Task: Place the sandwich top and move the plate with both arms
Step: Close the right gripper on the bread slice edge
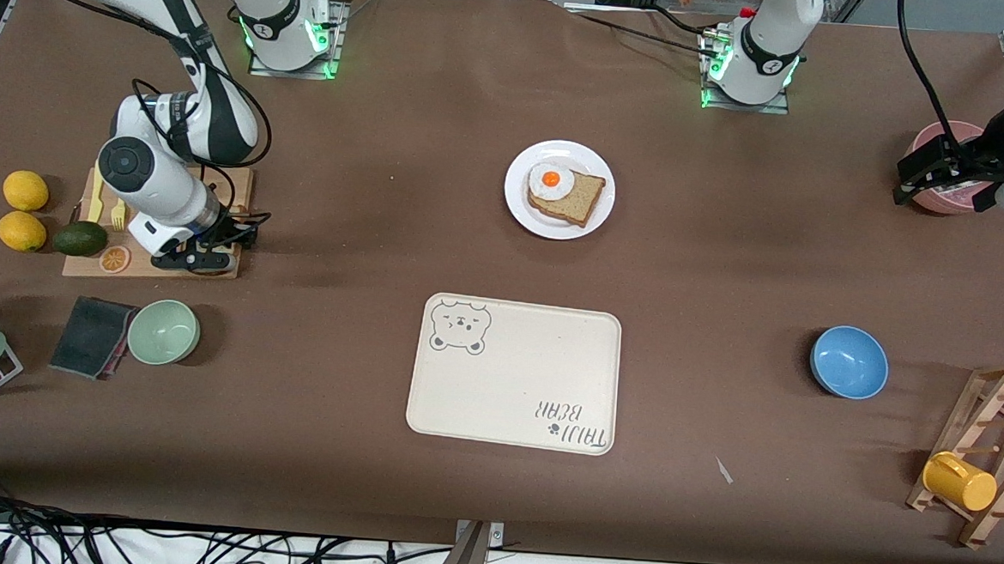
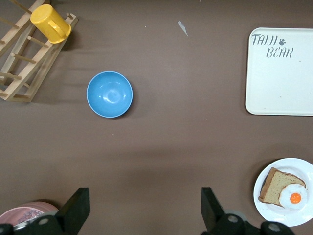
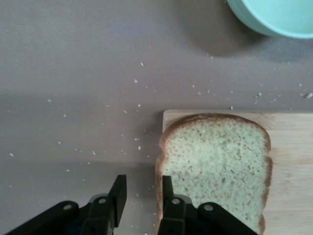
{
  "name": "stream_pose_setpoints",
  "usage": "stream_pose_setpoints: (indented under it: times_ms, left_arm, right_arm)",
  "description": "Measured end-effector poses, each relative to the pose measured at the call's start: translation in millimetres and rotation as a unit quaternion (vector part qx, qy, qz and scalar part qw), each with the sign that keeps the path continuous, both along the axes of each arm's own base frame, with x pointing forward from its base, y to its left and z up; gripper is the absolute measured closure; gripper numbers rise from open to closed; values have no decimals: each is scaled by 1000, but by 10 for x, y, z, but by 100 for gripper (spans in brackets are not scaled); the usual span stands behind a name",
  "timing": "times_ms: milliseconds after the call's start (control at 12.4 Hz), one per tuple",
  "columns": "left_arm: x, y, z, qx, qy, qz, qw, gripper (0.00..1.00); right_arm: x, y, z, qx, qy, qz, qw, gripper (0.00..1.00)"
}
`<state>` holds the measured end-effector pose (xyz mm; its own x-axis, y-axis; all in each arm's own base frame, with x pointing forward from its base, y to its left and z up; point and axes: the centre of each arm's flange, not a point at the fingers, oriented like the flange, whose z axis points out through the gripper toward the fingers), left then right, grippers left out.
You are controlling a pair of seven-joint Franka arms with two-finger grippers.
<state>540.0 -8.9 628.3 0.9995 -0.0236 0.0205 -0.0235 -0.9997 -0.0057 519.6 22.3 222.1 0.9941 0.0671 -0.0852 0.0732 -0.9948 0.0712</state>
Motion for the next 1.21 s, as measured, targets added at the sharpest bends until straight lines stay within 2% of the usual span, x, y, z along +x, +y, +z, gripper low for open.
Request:
stream_pose_setpoints:
  times_ms: [1048,1209]
  left_arm:
    - [0,1,0,0,0,0,1000,0]
    - [0,1,0,0,0,0,1000,0]
  right_arm:
    - [-103,-131,-172,-6,19,-8,1000,63]
    - [-106,-138,-183,-6,20,-9,1000,70]
